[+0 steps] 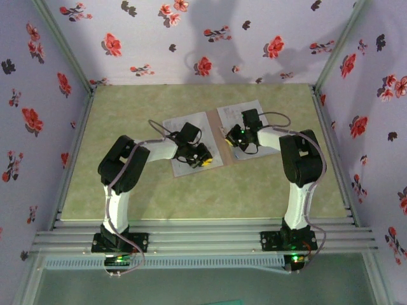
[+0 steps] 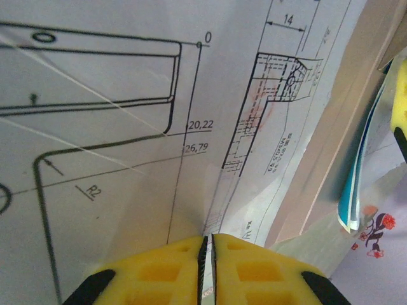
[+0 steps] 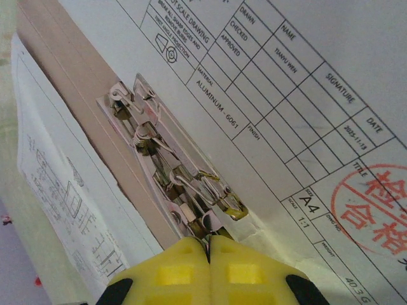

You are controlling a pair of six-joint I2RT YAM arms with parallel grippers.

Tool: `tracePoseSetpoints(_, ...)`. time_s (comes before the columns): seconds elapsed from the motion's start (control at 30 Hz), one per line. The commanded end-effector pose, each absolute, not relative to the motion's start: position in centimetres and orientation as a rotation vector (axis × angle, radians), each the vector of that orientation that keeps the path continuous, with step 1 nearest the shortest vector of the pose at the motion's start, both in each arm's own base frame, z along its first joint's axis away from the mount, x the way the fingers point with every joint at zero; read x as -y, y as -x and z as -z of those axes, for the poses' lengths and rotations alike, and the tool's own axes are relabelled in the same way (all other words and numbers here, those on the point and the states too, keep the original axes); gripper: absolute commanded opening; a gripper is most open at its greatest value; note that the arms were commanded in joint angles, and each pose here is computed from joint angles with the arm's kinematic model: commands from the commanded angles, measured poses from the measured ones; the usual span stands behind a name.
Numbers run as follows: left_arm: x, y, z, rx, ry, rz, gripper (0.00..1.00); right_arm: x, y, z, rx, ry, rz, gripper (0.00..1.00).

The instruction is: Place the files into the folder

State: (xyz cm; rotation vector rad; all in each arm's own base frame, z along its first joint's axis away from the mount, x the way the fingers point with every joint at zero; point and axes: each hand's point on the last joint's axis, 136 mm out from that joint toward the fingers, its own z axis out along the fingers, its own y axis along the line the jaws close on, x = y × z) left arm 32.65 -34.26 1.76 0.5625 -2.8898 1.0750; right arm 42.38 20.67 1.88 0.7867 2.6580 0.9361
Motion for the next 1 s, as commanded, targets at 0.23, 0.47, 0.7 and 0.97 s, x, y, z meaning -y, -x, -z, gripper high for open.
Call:
tracePoseSetpoints(0.23,29.2,-29.6,4.4,2.874,-0.721,-0.684,0.13,-11.5,-32.3,8.9,-3.020,-1.065,-0.130,0.00)
tracePoseSetpoints(0.47,29.5,-29.8,4.2,2.870,-0.721,-0.704,0.13,-11.4,-30.8,10.0,-3.077,-1.023,-0.020,0.00)
tracePoseSetpoints(0.7,32.8,-33.4,-1.3,2.891,-0.693,-0.973,0.21,-12.1,-31.0,9.9,-3.079,-0.999,-0.035,0.00)
tracePoseSetpoints(0.97,36.6,-40.5,-6.9,2.909,-0.680,-1.235,0.29,-12.7,-31.3,9.8,-3.080,-0.986,-0.084,0.00)
